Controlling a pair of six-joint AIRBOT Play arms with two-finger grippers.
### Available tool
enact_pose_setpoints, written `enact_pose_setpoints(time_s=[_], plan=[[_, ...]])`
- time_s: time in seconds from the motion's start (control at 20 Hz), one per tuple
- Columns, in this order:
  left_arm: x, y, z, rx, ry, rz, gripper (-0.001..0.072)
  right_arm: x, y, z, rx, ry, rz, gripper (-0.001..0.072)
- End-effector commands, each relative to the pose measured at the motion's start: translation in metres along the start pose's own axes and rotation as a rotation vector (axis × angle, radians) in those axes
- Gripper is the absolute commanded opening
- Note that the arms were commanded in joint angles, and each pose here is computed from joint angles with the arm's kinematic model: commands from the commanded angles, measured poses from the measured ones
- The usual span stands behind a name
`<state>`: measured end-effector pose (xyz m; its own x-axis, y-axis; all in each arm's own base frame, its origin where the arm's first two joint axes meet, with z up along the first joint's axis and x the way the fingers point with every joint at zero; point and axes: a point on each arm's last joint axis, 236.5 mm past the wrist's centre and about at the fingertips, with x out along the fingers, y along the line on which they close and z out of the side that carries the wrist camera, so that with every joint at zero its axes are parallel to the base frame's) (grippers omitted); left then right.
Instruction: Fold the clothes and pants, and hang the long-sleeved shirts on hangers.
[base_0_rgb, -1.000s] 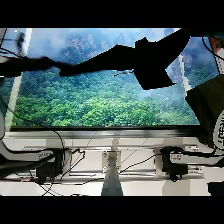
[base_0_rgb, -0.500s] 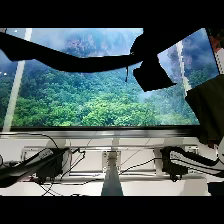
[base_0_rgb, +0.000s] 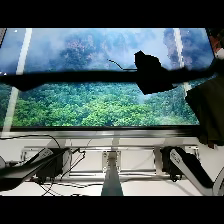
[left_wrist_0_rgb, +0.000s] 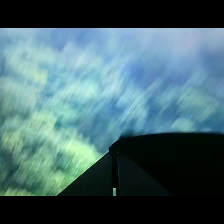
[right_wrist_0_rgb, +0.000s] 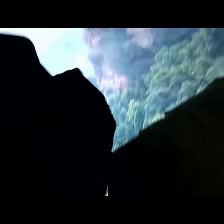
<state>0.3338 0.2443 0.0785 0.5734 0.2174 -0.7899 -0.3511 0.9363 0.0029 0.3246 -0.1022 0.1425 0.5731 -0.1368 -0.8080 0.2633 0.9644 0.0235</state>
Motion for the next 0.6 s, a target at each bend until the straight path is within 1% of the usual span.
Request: enact_pose_setpoints(time_s=[0.0, 0.15, 0.25, 0.4, 0.55], plan=[[0.012, 0.043, -0.097, 0.093, 0.312, 0.168, 0.0006, 0.021, 0.023, -0.125, 0.100, 0.184, 0.083, 0.0019], [0.017, 0.045, -0.104, 0.103, 0.322, 0.177, 0.0007, 0.021, 0.031, -0.194, 0.146, 0.300, 0.099, 0.0020], [0.014, 0.060, -0.104, 0.150, 0.332, 0.232, 0.0007, 0.013, 0.026, -0.228, 0.126, 0.403, 0.068, 0.0019], [0.005, 0.084, -0.106, 0.236, 0.368, 0.327, 0.0007, 0.000, 0.013, -0.254, 0.104, 0.525, 0.013, 0.0020], [0.007, 0.087, -0.096, 0.250, 0.330, 0.343, 0.0007, -0.008, 0.014, -0.268, 0.086, 0.594, 0.020, 0.0020]])
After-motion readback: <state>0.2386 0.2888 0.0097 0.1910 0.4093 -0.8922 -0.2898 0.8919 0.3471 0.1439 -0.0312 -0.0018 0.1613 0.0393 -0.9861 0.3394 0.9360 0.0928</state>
